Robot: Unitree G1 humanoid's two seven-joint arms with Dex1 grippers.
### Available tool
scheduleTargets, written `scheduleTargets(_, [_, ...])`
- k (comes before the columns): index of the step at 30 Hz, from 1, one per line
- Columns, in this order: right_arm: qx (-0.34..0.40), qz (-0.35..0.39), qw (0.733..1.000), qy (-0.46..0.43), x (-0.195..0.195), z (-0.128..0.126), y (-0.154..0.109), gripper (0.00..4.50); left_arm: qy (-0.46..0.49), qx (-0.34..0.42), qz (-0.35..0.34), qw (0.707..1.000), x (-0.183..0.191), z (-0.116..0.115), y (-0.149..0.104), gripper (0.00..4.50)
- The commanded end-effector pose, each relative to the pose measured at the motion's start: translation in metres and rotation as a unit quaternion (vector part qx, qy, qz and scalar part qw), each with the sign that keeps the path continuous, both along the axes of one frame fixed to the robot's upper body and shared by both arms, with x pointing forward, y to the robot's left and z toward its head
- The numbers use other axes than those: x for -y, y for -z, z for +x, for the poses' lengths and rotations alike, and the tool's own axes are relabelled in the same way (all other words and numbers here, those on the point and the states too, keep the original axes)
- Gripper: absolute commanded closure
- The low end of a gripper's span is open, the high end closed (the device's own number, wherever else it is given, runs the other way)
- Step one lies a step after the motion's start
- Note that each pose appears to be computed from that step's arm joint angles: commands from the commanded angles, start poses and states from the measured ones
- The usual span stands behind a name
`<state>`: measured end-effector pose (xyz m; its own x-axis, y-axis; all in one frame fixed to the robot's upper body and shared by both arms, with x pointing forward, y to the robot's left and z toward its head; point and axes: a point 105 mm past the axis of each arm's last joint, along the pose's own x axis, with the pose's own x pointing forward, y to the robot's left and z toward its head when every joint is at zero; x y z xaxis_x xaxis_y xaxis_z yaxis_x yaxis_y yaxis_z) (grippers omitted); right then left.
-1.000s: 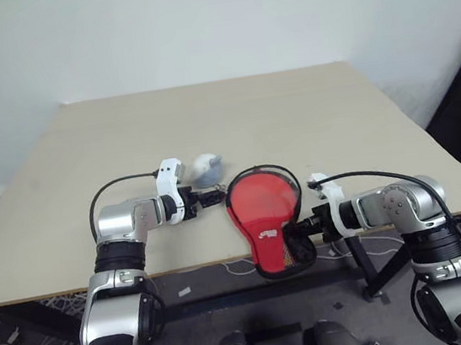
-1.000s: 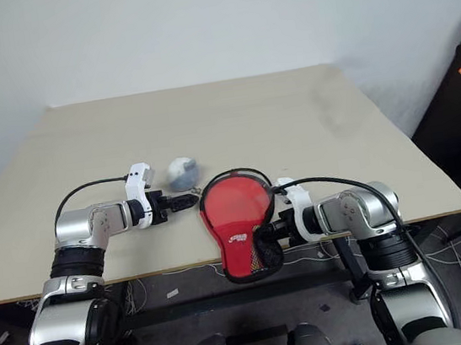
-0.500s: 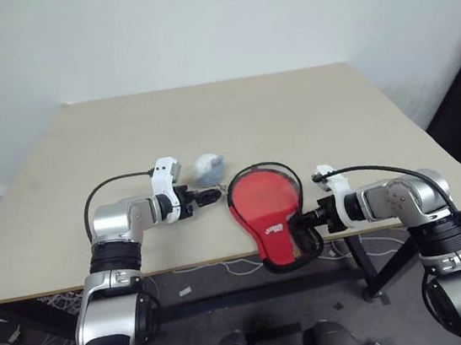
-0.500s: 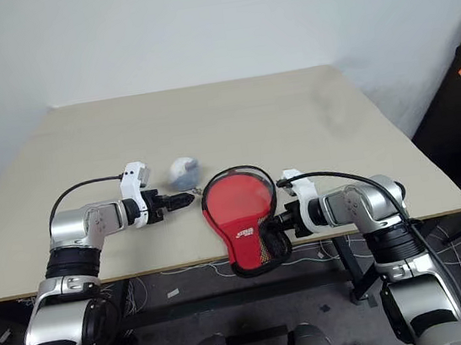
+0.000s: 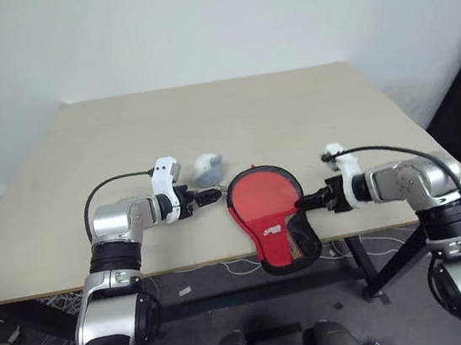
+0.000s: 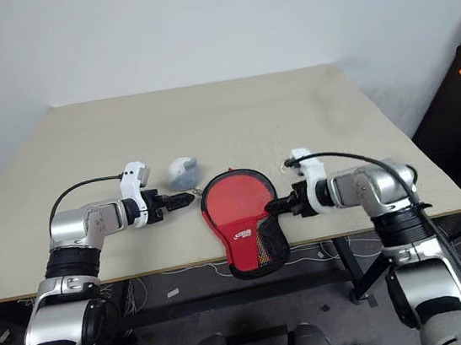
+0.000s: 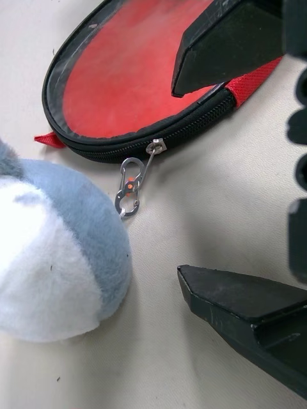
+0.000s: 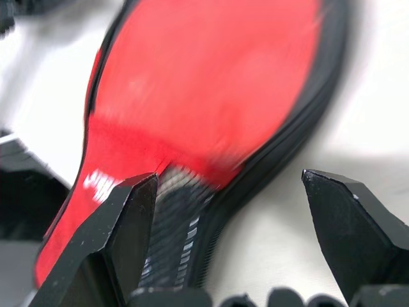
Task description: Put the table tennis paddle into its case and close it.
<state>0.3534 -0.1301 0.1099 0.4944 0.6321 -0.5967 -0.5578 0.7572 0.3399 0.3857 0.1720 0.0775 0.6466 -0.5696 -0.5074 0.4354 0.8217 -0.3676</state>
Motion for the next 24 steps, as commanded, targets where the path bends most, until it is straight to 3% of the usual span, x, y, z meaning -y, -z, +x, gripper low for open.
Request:
scheduleTargets(1, [0.069, 0.018, 0.997, 0.009, 0.003, 0.018, -0.033, 0.53, 0.005, 0.025, -0.002, 1.000, 0.000, 0.005, -0.015, 0.00])
scheduleTargets(5, [0.177, 0.102, 0.979, -0.013, -0.040, 0.028, -0.065, 0.53, 0.002, 0.028, -0.002, 1.000, -0.001, 0.008, -0.016, 0.00])
scheduleTargets(11, [0.171, 0.124, 0.975, -0.063, -0.096, 0.021, -0.045, 0.53, 0.000, 0.034, -0.005, 0.999, 0.000, 0.012, -0.021, 0.00])
scheduleTargets(12, [0.176, 0.118, 0.975, -0.068, -0.103, 0.021, -0.041, 0.69, -0.001, 0.035, -0.005, 0.999, 0.000, 0.013, -0.021, 0.00])
scheduleTargets(15, [0.178, 0.115, 0.975, -0.071, -0.116, 0.022, -0.033, 1.44, -0.004, 0.037, -0.006, 0.999, -0.001, 0.014, -0.023, 0.00])
scheduleTargets(23, [0.167, 0.083, 0.979, -0.077, -0.136, 0.025, 0.001, 4.34, -0.014, 0.040, -0.006, 0.999, -0.007, 0.016, -0.026, 0.00])
scheduleTargets(24, [0.167, 0.077, 0.980, -0.080, -0.138, 0.025, 0.005, 4.45, -0.015, 0.041, -0.006, 0.999, -0.007, 0.017, -0.026, 0.00])
